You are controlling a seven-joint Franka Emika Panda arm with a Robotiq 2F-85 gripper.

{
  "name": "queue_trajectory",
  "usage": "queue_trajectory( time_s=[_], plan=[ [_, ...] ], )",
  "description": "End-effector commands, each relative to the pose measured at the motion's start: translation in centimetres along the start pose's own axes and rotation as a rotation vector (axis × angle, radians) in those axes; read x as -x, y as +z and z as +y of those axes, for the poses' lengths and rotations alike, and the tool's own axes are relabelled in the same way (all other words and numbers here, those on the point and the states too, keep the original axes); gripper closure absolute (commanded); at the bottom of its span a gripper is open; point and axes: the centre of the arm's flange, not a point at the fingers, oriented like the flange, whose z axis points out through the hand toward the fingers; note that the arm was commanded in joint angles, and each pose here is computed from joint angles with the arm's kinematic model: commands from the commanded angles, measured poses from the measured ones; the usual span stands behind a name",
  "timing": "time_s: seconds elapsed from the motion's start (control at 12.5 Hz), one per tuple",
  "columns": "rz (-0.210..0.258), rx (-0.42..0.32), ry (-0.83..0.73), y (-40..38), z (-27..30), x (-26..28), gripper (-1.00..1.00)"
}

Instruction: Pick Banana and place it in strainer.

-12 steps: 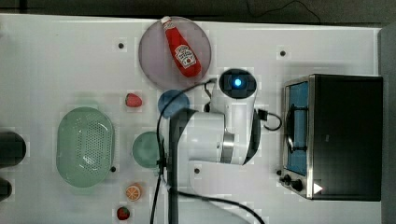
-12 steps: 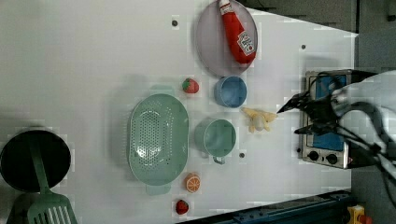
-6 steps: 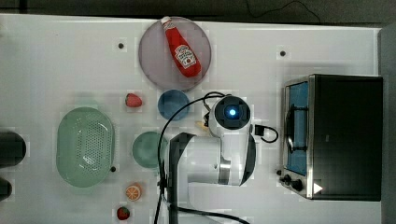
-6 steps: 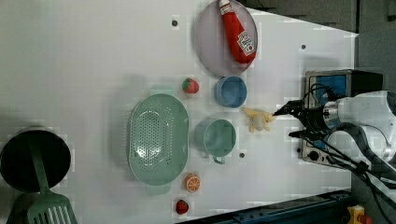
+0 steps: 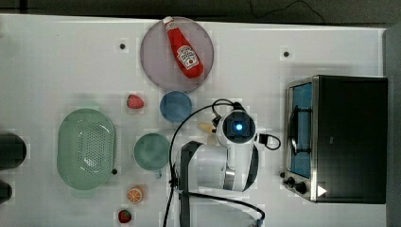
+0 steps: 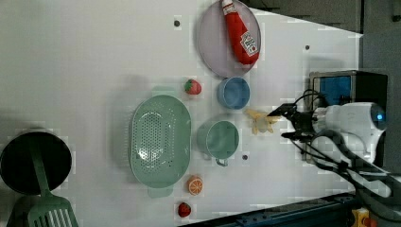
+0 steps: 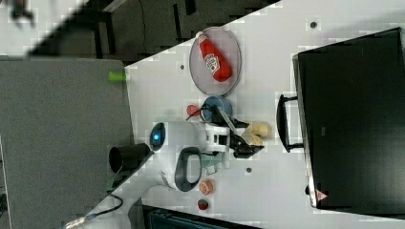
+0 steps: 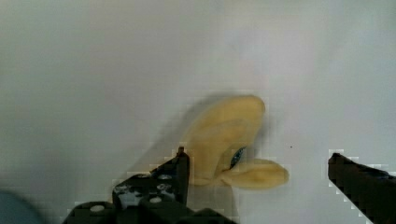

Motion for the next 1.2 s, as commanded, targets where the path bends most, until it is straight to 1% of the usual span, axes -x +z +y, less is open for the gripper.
queue_trajectory(
  time_s=[0.08,0.16,0.24,0.32,0.4,0.48,0.64,0.72,0.88,0.96,1.12,1.2],
  plan=[
    [0.005,-0.008,-0.015,1.4,-1.2,1.1,-1.00],
    [-0.004,0.001,-0.019,2.0,-1.1,1.5,-0.92],
    [-0.009,0.007,-0.021,2.4,-1.0,1.7,-0.68],
    [-0.008,0.006,-0.022,2.4,-1.0,1.7,0.18],
    [0.001,-0.005,-0.022,2.0,-1.2,1.6,0.28],
    [0.002,-0.006,-0.022,1.9,-1.2,1.6,0.48],
    [0.007,-0.013,-0.020,1.5,-1.2,1.4,0.51],
    [0.021,-0.030,-0.019,0.4,-1.4,1.2,0.51],
    [0.064,-0.091,-0.015,-4.4,-1.9,0.6,0.51],
    [0.066,-0.099,-0.014,-7.3,-1.9,0.6,0.51],
    [0.042,-0.084,-0.020,-14.1,-1.7,0.8,0.51],
    [0.041,-0.086,-0.025,-18.1,-1.8,0.9,0.51]
  ],
)
